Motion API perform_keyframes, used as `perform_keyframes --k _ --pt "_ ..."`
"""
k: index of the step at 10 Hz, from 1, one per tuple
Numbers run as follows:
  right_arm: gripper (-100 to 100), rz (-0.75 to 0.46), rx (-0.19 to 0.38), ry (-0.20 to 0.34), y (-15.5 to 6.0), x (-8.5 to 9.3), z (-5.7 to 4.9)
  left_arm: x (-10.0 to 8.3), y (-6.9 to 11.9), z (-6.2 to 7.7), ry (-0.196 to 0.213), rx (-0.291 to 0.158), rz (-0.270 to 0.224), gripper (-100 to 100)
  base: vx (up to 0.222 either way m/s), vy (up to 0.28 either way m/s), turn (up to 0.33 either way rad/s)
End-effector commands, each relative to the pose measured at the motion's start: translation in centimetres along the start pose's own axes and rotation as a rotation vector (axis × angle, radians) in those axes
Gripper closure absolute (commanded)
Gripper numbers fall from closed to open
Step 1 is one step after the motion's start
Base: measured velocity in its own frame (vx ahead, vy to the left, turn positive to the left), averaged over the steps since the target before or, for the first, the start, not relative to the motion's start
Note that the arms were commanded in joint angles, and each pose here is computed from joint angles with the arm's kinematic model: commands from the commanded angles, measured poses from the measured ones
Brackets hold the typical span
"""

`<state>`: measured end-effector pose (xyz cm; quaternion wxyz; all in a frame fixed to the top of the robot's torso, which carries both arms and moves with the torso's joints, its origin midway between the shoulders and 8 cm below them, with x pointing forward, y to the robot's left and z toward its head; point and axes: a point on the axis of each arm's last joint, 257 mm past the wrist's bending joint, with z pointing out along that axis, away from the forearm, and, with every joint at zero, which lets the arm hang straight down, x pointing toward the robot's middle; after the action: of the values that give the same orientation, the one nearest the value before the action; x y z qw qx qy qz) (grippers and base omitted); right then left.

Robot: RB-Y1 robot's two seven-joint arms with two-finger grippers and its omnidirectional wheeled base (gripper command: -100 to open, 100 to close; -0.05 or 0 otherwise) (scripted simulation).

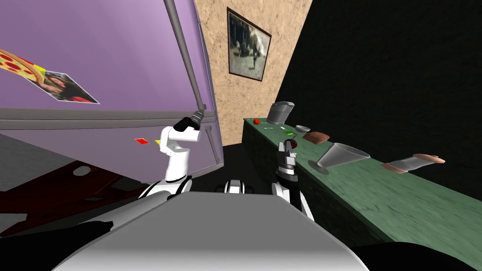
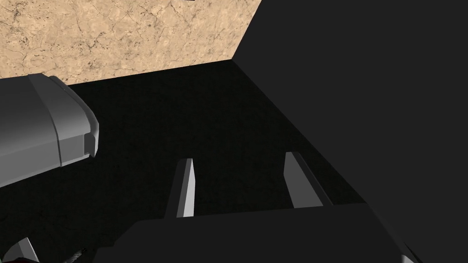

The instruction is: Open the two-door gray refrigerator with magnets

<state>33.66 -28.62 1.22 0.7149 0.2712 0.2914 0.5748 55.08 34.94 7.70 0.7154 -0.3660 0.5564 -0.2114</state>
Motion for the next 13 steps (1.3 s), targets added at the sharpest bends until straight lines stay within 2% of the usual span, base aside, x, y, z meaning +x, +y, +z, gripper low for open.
perform_keyframes --k 1,3,5,6,10,13 --pt "0 0.0 0.0 0.0 0.0 0.0 0.0 -0.5 0.2 0.3 0.0 -0.039 0.011 -100 -0.01 0.004 -0.063" --pt "0 0.0 0.0 0.0 0.0 0.0 0.0 -1.1 0.2 0.6 -0.003 -0.064 0.02 -100 -0.015 0.001 -0.075" --pt "0 0.0 0.0 0.0 0.0 0.0 0.0 -2.6 -0.3 1.0 -0.017 -0.097 0.038 -100 -0.023 -0.002 -0.13" --pt "0 0.0 0.0 0.0 0.0 0.0 0.0 -2.4 0.1 1.0 -0.01 -0.111 0.038 -100 0.0 0.009 -0.073" --pt "0 0.0 0.0 0.0 0.0 0.0 0.0 -5.2 -0.1 1.3 -0.036 -0.178 0.07 -100 -0.004 0.004 -0.109" --pt "0 0.0 0.0 0.0 0.0 0.0 0.0 -6.7 -0.2 1.3 -0.053 -0.207 0.087 -100 -0.012 0.001 -0.053"
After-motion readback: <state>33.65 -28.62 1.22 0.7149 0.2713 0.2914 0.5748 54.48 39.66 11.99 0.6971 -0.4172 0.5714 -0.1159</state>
